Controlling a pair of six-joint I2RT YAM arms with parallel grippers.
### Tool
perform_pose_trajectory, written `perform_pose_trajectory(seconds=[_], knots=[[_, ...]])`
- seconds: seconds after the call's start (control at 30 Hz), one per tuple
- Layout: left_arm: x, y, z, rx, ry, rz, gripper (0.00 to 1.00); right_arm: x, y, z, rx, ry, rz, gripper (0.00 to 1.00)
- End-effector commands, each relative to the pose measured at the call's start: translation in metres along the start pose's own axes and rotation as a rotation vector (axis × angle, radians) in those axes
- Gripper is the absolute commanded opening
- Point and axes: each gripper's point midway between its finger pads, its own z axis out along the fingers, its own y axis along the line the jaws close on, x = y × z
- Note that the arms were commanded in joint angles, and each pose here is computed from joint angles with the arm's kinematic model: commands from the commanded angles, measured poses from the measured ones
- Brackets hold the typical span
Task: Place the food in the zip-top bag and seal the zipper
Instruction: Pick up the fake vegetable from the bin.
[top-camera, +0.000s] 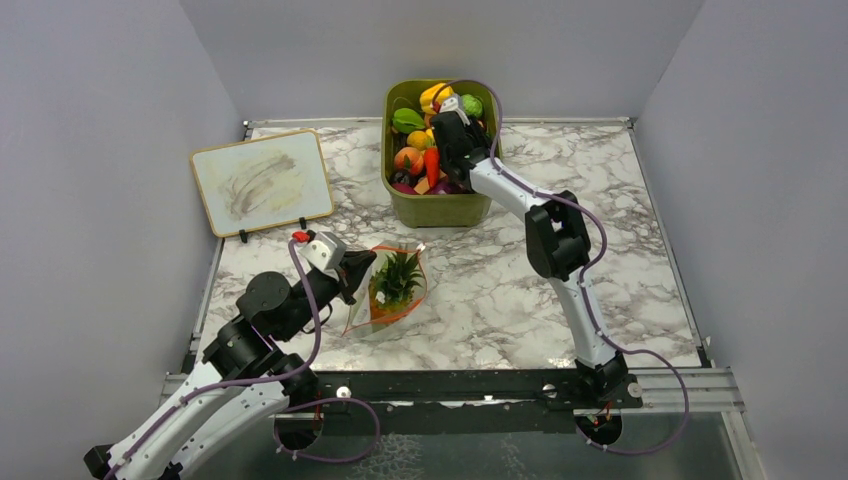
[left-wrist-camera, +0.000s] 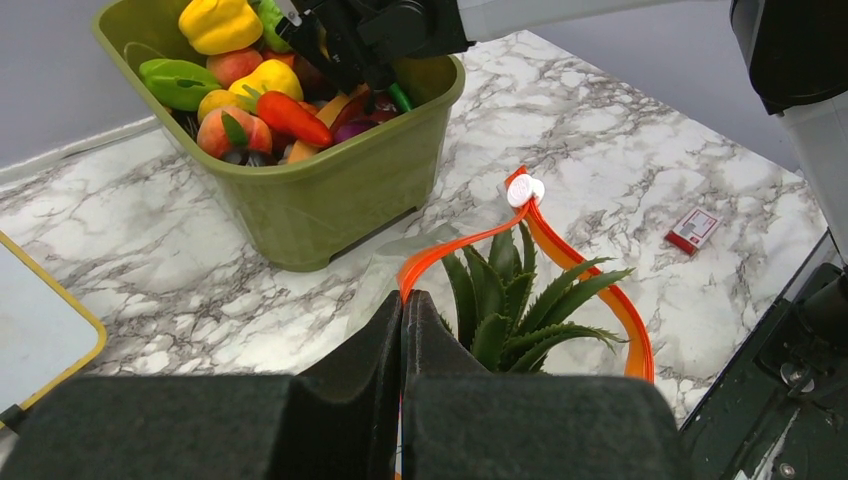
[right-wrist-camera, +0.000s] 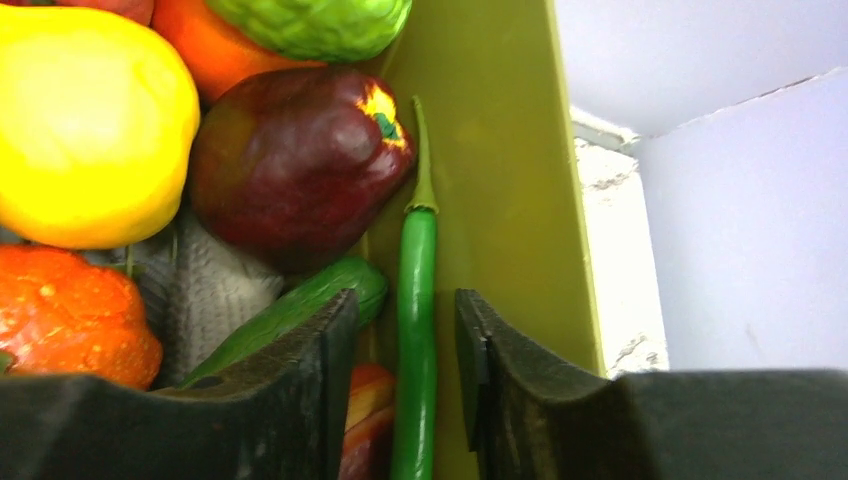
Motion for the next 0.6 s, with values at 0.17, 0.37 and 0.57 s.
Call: perform_pose_trajectory(seconds=[0.17, 0.37, 0.57], knots=[[-0.022, 0.005, -0.004, -0.028, -0.091, 0.005, 0.00, -0.013, -0.027, 0.009, 0.114, -0.032, -0.044, 0.29], [-0.024, 0.008, -0.006, -0.043, -0.103, 0.004, 0.00, -0.005, -0.017, 0.011, 0.073, -0.011, -0.046, 0.28], [-0.023, 0.009, -0.007, -0.047, -0.103, 0.005, 0.00, 0.022, 0.000, 0.014, 0.038, 0.047, -0.058, 0.33]])
